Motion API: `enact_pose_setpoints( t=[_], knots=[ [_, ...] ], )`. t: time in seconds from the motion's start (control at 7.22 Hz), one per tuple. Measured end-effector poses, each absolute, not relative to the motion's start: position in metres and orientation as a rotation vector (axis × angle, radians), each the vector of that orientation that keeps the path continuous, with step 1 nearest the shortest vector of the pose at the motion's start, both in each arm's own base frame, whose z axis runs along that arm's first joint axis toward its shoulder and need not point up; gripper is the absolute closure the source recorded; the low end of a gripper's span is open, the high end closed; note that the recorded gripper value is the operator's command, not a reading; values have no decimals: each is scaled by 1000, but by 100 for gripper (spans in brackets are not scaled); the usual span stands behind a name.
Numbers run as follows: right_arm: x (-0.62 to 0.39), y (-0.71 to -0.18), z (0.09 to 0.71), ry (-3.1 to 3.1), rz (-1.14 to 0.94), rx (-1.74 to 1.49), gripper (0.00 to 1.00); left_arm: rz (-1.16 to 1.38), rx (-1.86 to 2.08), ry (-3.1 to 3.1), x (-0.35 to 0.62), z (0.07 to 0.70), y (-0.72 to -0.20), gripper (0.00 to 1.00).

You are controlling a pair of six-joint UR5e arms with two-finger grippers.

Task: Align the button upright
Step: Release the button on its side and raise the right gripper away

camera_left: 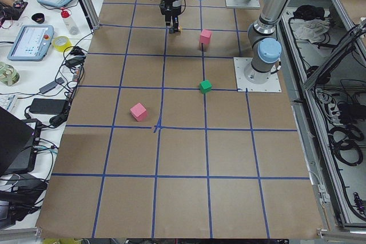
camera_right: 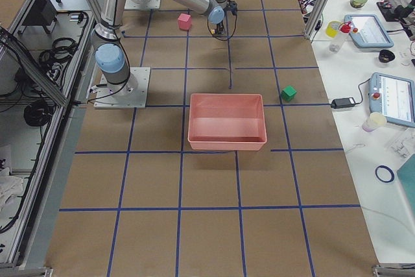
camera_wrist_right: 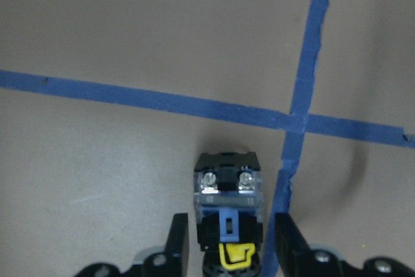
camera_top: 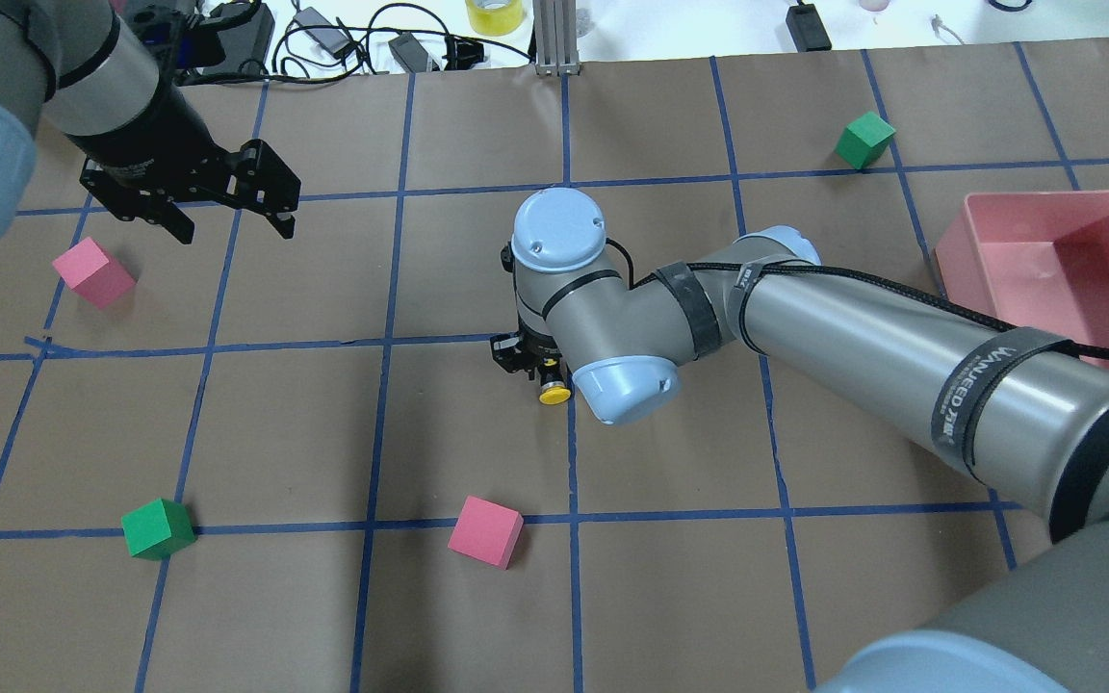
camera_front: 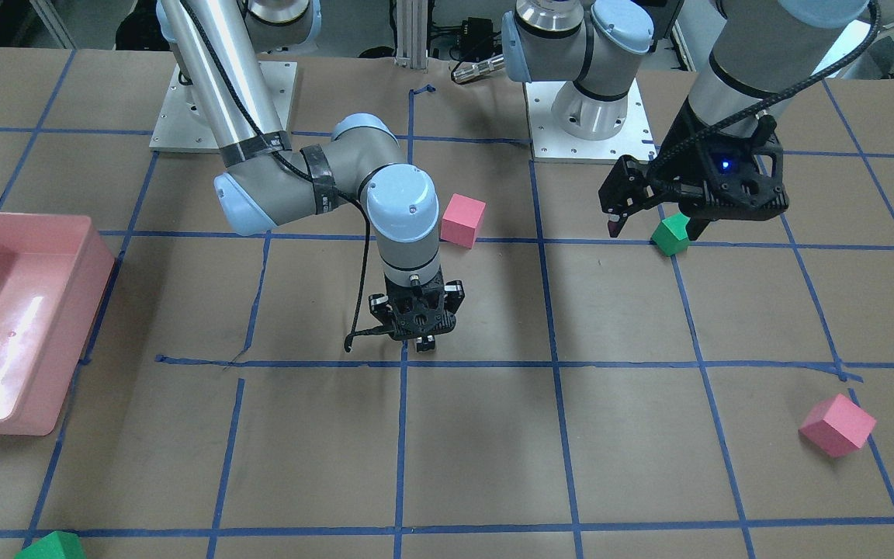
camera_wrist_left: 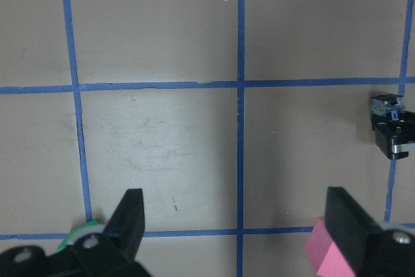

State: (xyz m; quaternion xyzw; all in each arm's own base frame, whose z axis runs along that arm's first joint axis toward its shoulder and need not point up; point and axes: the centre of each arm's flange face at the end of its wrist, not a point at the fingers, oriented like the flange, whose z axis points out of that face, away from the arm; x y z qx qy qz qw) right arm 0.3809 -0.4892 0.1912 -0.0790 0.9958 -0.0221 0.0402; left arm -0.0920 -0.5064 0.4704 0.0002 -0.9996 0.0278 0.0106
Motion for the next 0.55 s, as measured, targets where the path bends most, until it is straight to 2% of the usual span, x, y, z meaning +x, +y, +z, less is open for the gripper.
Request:
enact_pose_setpoints(
  t=[0.28, 0.55],
  knots=[
    [366, -494, 236, 3040, -117, -273, 0, 96, -1, -3118, -93, 473, -506, 0],
    [297, -500, 325, 3066, -56, -280, 0, 106, -2, -3118, -93, 477, -506, 0]
  ],
)
